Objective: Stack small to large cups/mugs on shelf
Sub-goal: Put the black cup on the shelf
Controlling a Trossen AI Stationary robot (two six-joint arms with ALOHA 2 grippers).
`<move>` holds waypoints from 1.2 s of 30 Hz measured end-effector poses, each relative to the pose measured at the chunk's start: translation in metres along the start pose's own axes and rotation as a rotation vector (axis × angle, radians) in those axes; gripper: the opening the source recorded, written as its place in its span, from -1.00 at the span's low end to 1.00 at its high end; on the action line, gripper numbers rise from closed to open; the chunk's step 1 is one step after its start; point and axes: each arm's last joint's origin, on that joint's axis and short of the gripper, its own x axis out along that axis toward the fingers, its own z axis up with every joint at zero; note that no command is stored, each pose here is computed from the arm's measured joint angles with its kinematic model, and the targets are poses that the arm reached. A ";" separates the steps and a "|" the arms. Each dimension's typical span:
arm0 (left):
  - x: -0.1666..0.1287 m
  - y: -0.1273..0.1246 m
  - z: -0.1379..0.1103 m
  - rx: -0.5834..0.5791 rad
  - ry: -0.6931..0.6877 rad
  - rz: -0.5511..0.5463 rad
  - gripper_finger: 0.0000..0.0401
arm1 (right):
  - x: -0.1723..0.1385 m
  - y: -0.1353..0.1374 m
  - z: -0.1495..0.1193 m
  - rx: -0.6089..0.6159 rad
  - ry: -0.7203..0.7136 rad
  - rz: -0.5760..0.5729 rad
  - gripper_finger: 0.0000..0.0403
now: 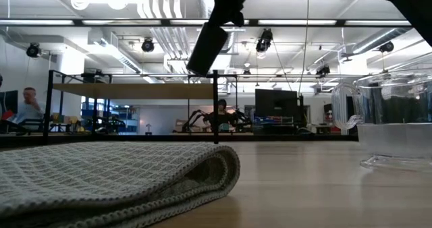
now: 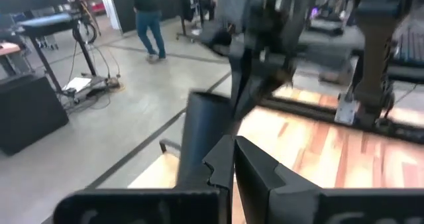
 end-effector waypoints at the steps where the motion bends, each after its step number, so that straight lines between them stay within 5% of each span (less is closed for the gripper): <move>1: 0.004 -0.002 -0.004 0.007 0.015 0.005 -1.00 | 0.000 0.000 0.000 -0.006 0.001 0.001 -0.96; 17: 0.074 -0.001 -0.071 -0.051 0.140 0.219 -1.00 | 0.000 0.001 0.000 0.013 0.007 0.006 -0.96; 36: 0.127 -0.006 -0.104 -0.123 0.219 0.054 -1.00 | 0.012 0.004 -0.001 0.038 0.020 0.014 -0.96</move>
